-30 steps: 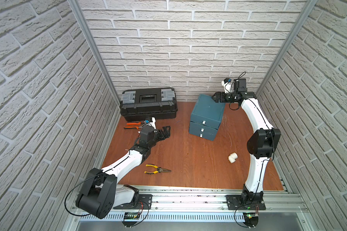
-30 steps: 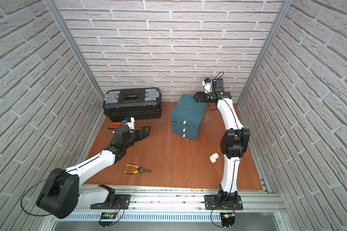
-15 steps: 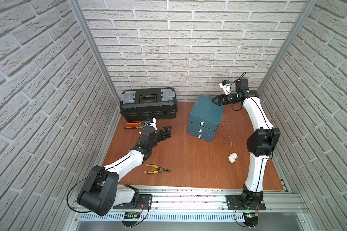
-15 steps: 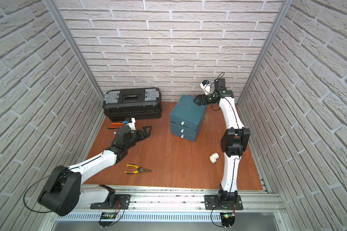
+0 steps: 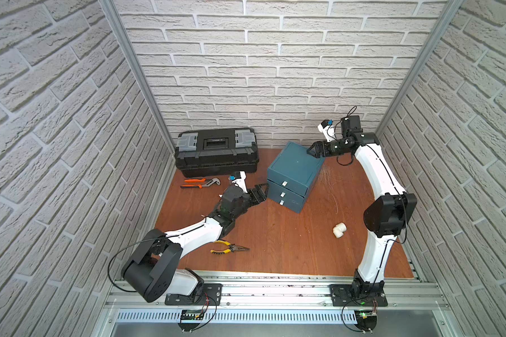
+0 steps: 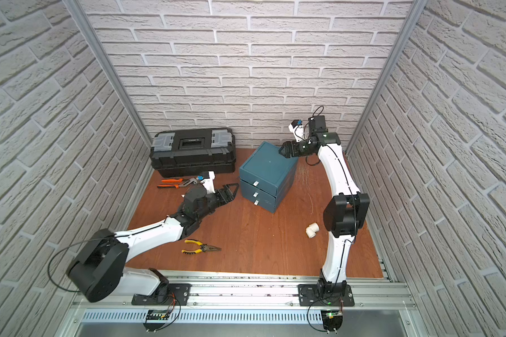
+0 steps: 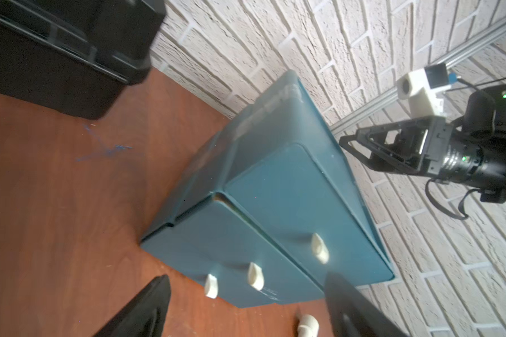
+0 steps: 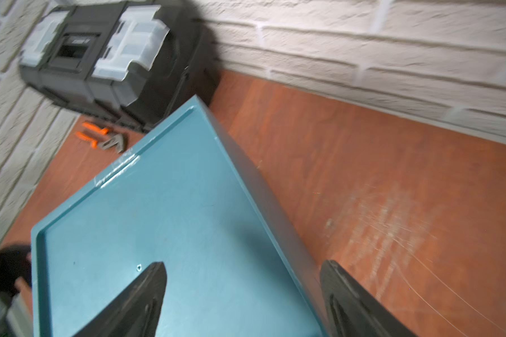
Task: Take the cookies out of the drawer
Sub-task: Adjust the storage box at the center of the board, then open the drawer in the storage box.
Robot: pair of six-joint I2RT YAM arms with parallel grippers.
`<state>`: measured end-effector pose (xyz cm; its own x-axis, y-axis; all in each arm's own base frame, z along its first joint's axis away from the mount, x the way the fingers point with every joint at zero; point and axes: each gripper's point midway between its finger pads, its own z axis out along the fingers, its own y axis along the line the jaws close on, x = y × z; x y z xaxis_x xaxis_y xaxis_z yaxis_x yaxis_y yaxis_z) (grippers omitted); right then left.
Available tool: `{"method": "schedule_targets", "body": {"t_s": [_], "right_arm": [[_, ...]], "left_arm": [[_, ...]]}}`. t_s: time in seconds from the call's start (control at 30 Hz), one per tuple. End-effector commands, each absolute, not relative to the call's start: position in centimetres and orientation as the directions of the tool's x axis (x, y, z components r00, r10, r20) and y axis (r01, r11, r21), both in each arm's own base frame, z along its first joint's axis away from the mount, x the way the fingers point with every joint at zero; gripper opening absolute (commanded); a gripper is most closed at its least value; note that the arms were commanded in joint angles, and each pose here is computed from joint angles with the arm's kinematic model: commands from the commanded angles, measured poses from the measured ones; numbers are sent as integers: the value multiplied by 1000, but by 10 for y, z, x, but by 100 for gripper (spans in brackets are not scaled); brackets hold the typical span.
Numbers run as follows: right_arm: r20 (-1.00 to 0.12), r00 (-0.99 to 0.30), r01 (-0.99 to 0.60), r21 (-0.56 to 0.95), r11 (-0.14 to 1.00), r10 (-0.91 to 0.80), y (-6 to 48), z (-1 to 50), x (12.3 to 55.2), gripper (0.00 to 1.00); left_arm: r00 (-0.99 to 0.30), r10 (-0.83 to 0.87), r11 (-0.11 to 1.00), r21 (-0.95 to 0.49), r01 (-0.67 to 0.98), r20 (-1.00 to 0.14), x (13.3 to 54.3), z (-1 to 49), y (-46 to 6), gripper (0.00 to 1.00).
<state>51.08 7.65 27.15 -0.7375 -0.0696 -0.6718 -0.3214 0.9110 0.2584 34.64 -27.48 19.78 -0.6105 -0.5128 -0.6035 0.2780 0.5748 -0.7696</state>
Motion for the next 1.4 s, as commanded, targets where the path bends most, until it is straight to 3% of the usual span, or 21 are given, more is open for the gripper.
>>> {"method": "schedule_targets", "body": {"t_s": [0.0,0.3,0.6,1.0,1.37], "right_arm": [[-772,-634,-151,186,971,50,51,329,506,86],[-846,-532,-171,152,973,38,76,359,466,85],[-847,-532,-223,158,962,16,93,363,426,84],[-855,-519,-249,151,957,0,101,368,392,82],[-863,-503,-313,143,939,-36,122,376,380,78]], "left_arm": [[-597,-598,433,-842,322,-536,348,230,-305,83],[-610,-695,242,-923,300,-381,364,229,-333,71],[-621,-702,206,-934,290,-348,369,232,-342,59],[-661,-702,150,-963,224,-263,364,217,-363,52],[-660,-708,133,-966,224,-251,365,220,-365,23]]}}
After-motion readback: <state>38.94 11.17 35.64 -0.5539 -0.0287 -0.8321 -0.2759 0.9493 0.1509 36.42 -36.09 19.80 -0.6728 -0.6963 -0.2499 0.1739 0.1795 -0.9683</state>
